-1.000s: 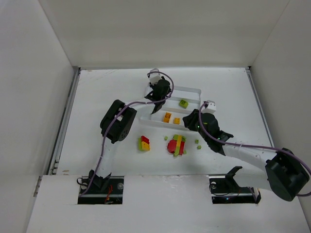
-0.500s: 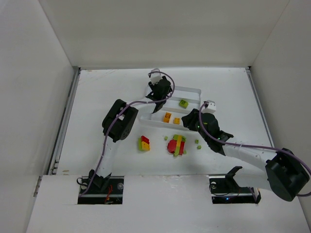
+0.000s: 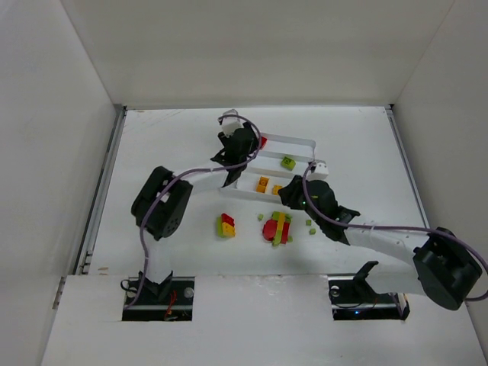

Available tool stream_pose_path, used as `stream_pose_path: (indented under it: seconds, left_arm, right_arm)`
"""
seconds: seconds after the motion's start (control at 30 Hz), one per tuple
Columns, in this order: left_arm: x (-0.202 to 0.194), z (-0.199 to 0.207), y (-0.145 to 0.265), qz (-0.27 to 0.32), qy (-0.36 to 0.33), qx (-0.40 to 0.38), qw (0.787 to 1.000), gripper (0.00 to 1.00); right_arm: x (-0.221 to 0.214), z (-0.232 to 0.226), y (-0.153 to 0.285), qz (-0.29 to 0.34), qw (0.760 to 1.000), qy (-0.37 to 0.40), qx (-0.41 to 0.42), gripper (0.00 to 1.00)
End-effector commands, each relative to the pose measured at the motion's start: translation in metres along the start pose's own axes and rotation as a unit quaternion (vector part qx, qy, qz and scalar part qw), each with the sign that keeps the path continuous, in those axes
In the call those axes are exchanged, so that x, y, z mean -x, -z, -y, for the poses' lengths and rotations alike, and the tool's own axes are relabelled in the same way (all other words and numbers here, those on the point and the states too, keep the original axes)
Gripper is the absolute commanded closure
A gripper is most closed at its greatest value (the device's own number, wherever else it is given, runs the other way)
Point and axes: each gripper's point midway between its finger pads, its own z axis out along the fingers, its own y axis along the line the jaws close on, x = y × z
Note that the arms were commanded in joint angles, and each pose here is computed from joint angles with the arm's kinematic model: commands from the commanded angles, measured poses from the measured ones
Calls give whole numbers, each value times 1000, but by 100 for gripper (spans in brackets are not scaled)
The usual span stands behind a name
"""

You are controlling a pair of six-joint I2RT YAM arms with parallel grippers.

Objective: Sort the legos into containers by color

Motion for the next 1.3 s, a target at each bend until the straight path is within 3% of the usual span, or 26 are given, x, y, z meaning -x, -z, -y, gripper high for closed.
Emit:
stream_pose_path:
  seconds: [0.0,0.13,0.27,0.47,0.57,0.9,1.27]
  left_arm:
    - [73,5,48,55,34,-36,997,44]
    - [67,-45,99,38,43,-21,998,44]
    - [45,-110,148,11,62,24,998,44]
    - [1,-171,210,-40,56,57,996,52]
    - [-20,-177,234,-72,40,47,995,52]
    - [-83,-131,287,-161,-62,-68,983,31]
    - [-98,-145,278,-145,-97,-14,985,31]
  right_arm:
    - [-1,-54,0,-10,996,30,78,61]
    - [-30,-99,11,-50,986,74,138,55]
    - [-56,-137,21,-79,974,103,183,31]
    - [-71,-147,10,-97,975,101,172,27]
    - [-67,-141,7,-93,980,88,151,27]
    - [-54,-87,-22,-79,991,73,74,27]
    - [-57,-80,-24,-83,992,72,69,23]
